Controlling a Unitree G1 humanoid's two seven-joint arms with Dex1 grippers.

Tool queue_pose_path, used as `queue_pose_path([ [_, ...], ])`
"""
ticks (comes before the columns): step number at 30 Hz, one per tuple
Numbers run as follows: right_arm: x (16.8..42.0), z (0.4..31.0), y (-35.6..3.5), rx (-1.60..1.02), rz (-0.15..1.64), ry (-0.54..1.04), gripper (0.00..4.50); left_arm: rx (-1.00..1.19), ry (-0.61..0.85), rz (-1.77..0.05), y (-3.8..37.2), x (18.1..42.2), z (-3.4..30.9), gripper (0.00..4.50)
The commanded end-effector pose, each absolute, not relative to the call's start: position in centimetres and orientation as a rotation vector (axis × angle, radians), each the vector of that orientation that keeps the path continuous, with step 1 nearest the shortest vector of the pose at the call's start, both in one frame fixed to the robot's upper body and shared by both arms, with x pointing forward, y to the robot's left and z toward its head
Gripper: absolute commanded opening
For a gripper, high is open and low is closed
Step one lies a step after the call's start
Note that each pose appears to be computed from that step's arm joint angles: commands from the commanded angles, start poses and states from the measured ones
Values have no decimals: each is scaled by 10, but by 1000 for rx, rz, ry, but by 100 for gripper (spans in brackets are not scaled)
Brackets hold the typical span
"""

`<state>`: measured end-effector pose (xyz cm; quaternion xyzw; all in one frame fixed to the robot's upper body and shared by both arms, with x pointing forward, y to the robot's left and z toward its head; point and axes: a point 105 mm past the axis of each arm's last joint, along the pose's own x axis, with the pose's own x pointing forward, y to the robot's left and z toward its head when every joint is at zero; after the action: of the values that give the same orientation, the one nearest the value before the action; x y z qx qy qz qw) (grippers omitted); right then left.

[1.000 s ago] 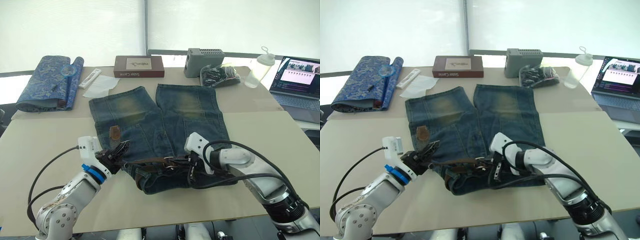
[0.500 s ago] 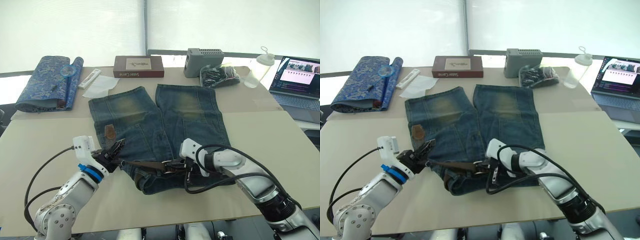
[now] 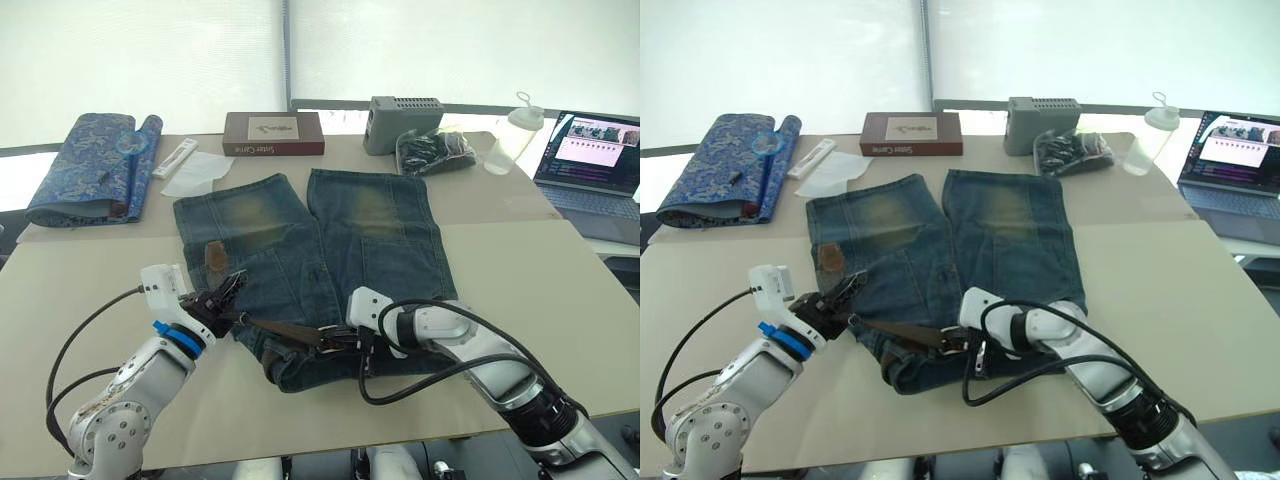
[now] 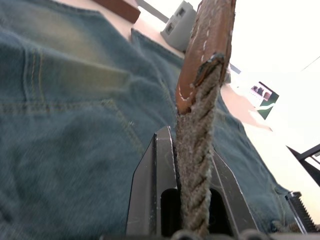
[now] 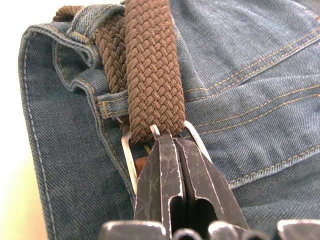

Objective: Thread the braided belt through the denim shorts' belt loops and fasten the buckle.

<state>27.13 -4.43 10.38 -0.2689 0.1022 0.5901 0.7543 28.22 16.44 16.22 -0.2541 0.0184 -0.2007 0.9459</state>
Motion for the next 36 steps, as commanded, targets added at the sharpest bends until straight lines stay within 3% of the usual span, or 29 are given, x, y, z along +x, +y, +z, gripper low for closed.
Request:
queue_pose_path([
  [1, 268, 89, -43, -587, 1296, 264, 2, -534, -55, -474, 156, 287, 195, 0],
  [6, 273, 100, -46, -474, 1235, 241, 2, -514, -69, -658, 113, 298, 224, 0],
  [12, 270, 125, -65, -326, 1155, 202, 2, -519, -1, -760, 80, 312, 217, 0],
  [13, 267, 130, -71, -307, 1143, 201, 59, -505, 21, -766, 74, 315, 211, 0],
  [20, 248, 162, -100, -102, 1055, 232, 291, -457, 74, -859, 45, 322, 193, 0],
  [28, 245, 169, -80, 68, 1022, 290, 291, -420, 53, -913, 37, 327, 196, 0],
  [36, 269, 162, -75, -23, 851, 346, 291, -379, 38, -952, 29, 325, 199, 0],
])
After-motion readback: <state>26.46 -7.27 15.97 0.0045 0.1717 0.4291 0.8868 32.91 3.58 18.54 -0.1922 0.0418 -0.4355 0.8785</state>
